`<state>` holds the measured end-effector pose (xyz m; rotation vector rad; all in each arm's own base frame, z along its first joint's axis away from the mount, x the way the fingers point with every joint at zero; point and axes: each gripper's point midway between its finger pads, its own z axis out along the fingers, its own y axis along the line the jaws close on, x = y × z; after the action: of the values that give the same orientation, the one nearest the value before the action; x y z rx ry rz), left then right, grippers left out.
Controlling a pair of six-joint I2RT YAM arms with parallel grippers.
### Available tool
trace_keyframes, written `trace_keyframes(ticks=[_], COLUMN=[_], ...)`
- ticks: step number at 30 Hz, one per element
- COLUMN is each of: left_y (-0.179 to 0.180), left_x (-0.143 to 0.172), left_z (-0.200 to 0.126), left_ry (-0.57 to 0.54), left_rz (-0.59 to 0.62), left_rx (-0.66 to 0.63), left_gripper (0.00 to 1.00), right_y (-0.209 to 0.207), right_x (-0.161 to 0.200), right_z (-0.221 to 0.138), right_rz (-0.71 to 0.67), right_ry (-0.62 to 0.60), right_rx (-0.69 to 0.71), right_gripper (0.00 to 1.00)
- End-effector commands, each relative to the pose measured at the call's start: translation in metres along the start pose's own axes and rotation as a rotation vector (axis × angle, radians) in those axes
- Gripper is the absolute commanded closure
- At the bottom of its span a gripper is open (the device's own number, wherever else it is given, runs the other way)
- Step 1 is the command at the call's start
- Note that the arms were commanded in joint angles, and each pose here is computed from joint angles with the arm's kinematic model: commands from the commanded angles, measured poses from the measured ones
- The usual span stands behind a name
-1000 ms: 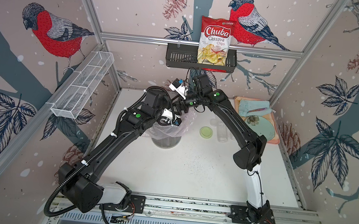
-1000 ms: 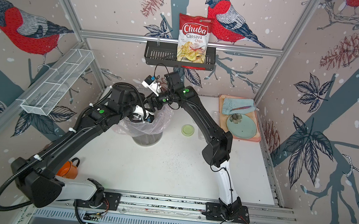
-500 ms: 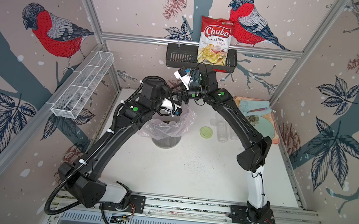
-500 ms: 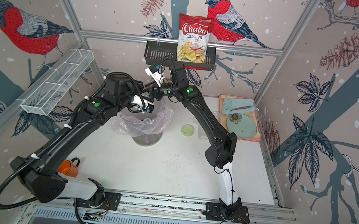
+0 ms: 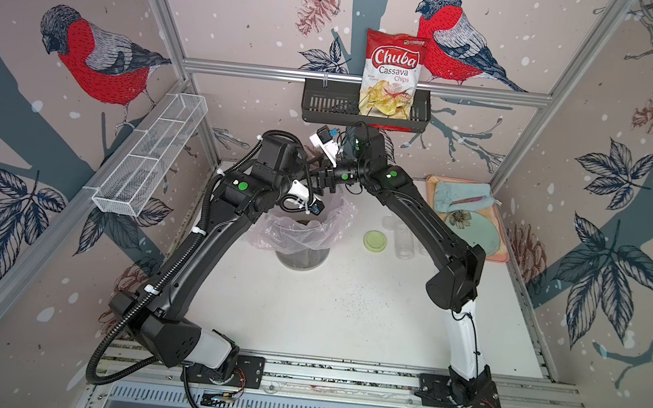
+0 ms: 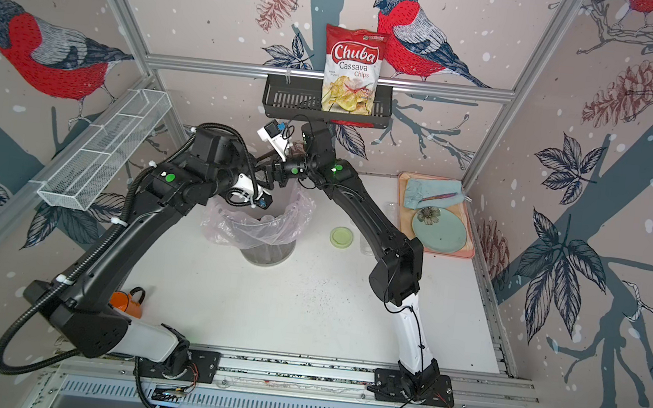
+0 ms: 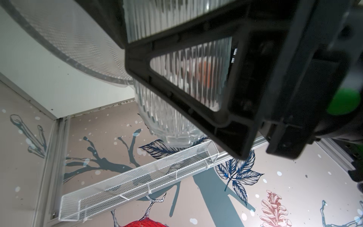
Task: Empty moldy mung beans from jars
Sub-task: Pour the moldy mung beans from the jar into the trash bin.
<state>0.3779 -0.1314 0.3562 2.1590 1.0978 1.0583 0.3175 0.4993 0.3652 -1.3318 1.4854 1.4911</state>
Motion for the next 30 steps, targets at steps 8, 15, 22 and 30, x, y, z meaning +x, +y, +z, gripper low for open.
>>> trace_keyframes(ticks=[8,15,22,30], left_y=[0.23,0.224,0.223,0.222], left_x=[0.086,0.096,0.1,0.106], left_z=[-0.198,-0.206,-0.211,-0.209], left_ry=[0.211,0.251,0.247,0.253], left_rz=[-0.227,-0.251,-0.278,-0.293], left_rx=[-1.376,-1.403,-1.408,-1.401], left_gripper=[0.17,0.03,0.02,0.02], right_y=[0.052,0.054,0.057,0.057], right_x=[0.005,-0.007,-0.014,-0.017], right_z=[0.019,0.002,-0.004,-0.009], right_rz=[-0.01,-0.019,-0.024,-0.024], right_ry=[0.01,-0.033,-0.058,-0.065], right_rx=[-0.256,-0.243,-0.239,-0.244], right_gripper=[0.7,0.74,0.77,0.8])
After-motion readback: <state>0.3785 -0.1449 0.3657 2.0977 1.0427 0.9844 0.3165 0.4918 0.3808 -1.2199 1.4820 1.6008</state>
